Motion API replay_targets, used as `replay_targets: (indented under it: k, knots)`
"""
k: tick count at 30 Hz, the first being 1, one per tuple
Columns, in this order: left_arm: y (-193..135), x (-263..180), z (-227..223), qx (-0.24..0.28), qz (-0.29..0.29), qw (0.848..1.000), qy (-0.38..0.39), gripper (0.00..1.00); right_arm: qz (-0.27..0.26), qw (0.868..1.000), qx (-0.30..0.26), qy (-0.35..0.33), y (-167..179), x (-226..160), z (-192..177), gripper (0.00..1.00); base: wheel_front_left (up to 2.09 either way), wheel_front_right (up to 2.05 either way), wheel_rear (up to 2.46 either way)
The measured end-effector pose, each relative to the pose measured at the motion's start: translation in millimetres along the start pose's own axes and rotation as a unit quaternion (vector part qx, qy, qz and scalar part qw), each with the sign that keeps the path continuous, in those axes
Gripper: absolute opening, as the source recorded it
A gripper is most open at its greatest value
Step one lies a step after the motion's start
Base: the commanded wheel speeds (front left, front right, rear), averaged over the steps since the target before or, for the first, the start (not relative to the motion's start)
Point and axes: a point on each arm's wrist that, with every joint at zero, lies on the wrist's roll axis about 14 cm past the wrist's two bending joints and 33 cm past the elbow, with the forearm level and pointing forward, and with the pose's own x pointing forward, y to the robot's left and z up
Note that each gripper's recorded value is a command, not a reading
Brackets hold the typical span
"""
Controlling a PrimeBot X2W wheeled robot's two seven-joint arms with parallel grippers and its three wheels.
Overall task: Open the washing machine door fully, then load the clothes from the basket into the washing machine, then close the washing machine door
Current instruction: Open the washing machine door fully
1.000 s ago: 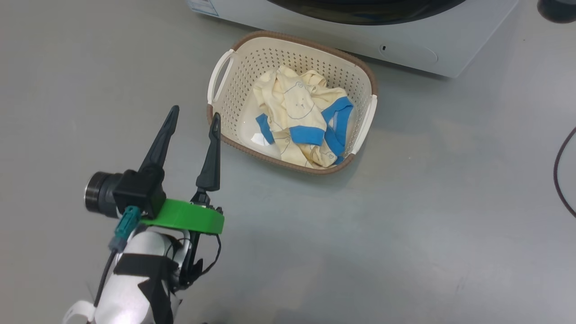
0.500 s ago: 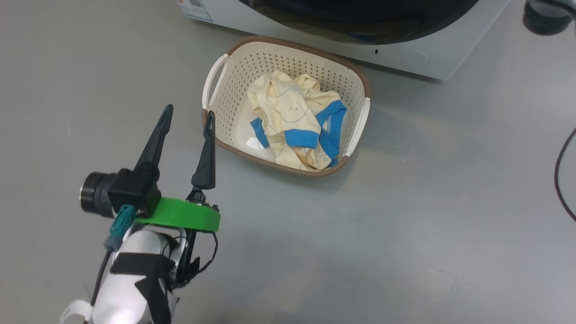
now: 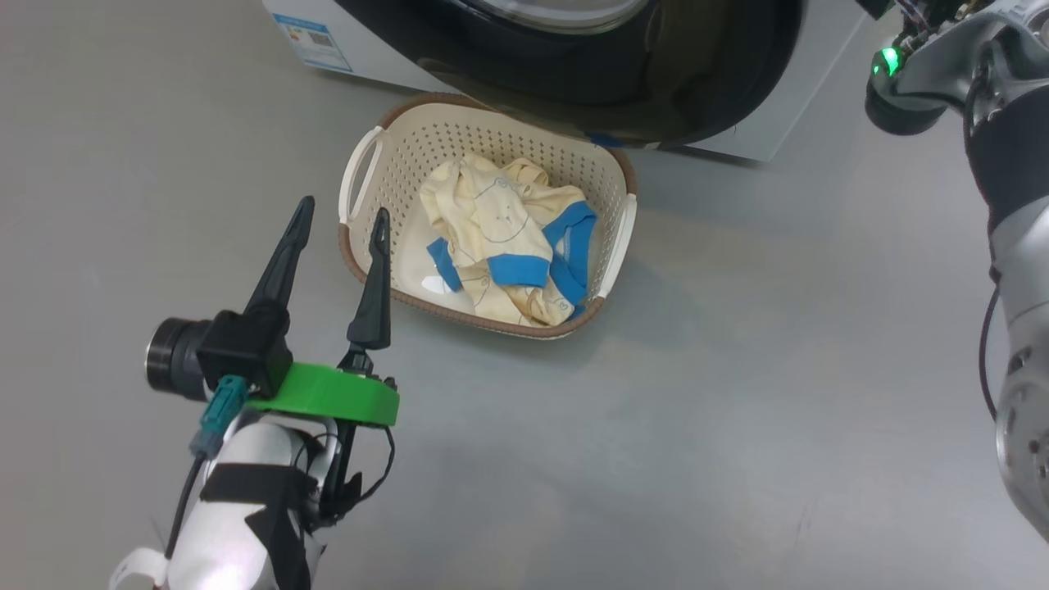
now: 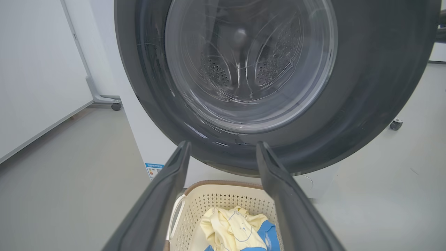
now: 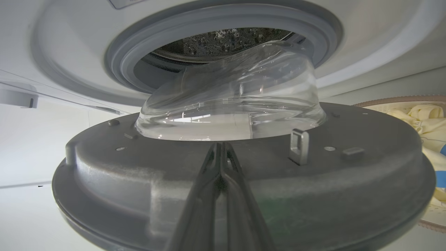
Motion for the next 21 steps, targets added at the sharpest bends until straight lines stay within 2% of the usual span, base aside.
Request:
replay_targets:
  k: [21]
  knots:
    - [-18, -6, 1, -0.009, -0.021, 1.0, 0.002, 1.0, 0.083, 0.988, -0.004, 0.129, 19, -9, -118, 0.0, 0.0, 0.0, 0.0]
